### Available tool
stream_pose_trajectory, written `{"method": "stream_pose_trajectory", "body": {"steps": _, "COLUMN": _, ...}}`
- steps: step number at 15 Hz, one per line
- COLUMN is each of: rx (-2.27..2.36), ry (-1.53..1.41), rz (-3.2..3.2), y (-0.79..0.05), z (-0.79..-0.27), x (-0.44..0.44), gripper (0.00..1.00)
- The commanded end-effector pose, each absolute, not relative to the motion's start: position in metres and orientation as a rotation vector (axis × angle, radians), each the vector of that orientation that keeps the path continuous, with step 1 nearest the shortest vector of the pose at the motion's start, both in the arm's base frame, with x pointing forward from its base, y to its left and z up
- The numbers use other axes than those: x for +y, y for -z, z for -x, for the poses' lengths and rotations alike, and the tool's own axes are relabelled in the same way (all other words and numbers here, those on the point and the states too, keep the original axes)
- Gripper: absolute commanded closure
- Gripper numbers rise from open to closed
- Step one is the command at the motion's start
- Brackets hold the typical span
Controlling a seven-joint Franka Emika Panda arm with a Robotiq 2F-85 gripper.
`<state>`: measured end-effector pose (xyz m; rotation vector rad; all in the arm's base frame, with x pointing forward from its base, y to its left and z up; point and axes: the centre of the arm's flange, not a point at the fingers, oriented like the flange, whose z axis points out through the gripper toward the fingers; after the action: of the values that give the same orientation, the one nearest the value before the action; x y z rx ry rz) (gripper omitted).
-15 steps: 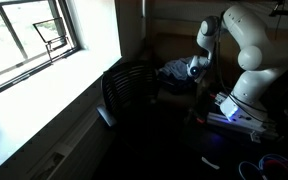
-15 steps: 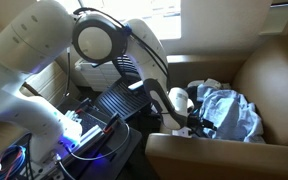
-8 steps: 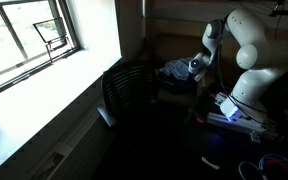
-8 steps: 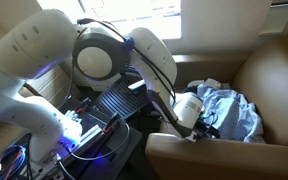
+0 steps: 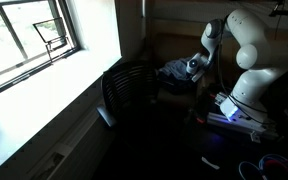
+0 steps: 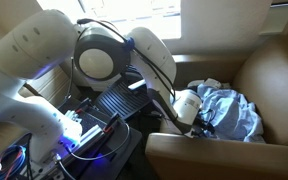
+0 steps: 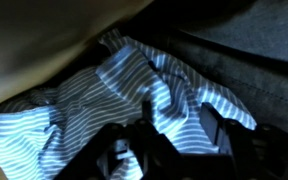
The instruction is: Take the cloth on the couch and put it on the chair
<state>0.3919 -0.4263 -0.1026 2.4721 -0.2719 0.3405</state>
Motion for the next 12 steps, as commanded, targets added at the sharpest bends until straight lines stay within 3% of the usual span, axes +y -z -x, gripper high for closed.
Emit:
{"method": "stream_pose_trajectory", "body": {"steps": 1, "rx": -0.281, "ry": -0.344, "rz": -2.455, "y": 0.107, "z": -0.392, "x": -0.431, "gripper": 0.79}}
{"method": "stream_pose_trajectory", "body": {"steps": 4, "rx": -0.305, "ry": -0.318, "rz": -2.445, "y": 0.102, "z": -0.397, "x": -0.435, "gripper": 0.99}}
{"method": "stream_pose_trajectory", "body": {"steps": 8, "rx": -0.376, "ry": -0.387, "rz": -2.395, "y": 0.037, "z": -0.414, "x": -0.466, "gripper": 1.00}}
{"method": "stream_pose_trajectory", "body": {"steps": 12, "rx": -0.405, "ry": -0.687, "rz": -2.280, "y": -0.062, "z": -0.419, "x": -0.496, "gripper": 1.00}}
